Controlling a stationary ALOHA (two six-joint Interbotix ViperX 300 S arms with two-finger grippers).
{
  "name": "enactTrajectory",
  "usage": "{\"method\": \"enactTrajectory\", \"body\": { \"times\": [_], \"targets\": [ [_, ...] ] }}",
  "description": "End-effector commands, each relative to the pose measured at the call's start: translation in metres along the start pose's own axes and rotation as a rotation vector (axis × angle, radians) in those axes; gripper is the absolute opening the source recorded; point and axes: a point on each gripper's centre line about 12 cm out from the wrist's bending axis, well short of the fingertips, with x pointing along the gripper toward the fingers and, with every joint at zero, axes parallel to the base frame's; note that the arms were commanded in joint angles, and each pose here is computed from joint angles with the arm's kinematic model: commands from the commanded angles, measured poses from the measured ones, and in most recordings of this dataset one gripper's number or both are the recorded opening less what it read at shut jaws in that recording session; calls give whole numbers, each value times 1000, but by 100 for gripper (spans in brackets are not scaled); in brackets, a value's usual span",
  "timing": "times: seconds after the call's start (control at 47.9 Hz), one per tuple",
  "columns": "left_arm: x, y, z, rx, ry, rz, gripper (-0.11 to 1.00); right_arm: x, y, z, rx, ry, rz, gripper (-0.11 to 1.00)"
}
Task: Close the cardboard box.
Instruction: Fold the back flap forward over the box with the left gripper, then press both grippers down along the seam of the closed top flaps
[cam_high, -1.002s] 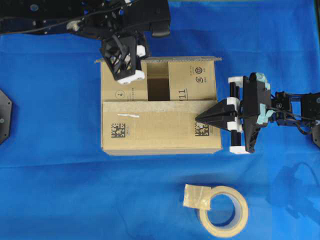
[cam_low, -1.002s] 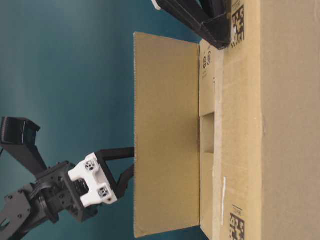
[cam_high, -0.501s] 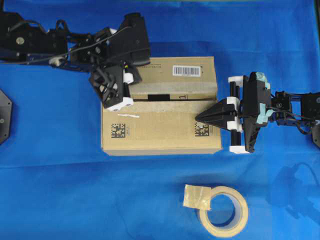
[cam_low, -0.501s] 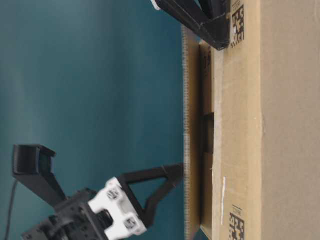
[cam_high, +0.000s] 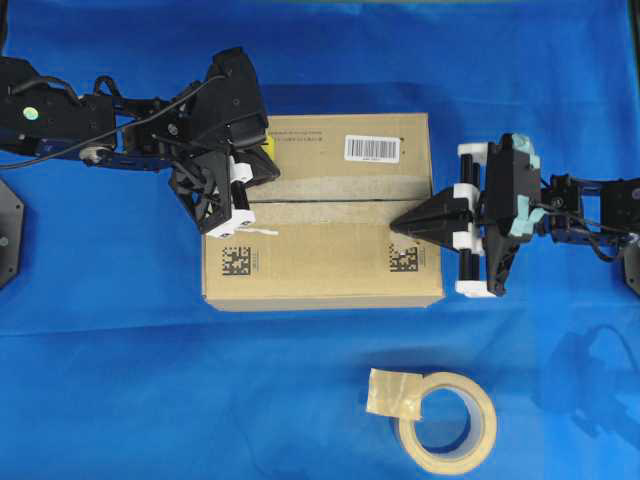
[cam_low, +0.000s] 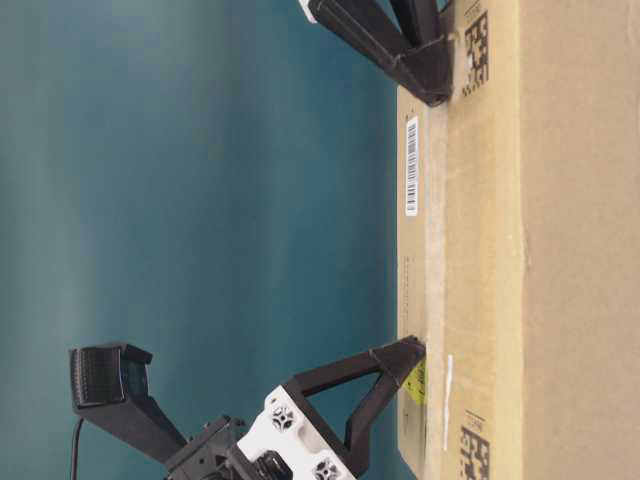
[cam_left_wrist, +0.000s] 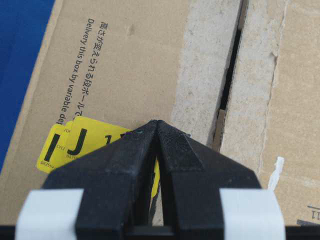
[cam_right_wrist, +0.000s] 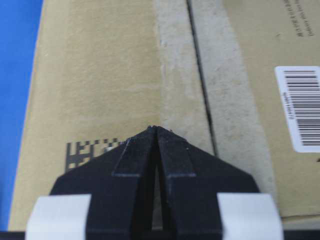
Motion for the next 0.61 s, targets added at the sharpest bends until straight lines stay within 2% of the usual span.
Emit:
{"method": "enactTrajectory", "body": {
  "times": [0.0, 0.334, 0.585],
  "targets": [
    [-5, -4, 4, 5, -19, -9, 0, 1, -3, 12, 7, -44, -10, 0],
    [-4, -4, 3, 5, -19, -9, 0, 2, -22, 16, 30, -51, -66, 0],
    [-4, -4, 3, 5, -19, -9, 0, 1, -26, 11, 34, -32, -76, 0]
  ]
}}
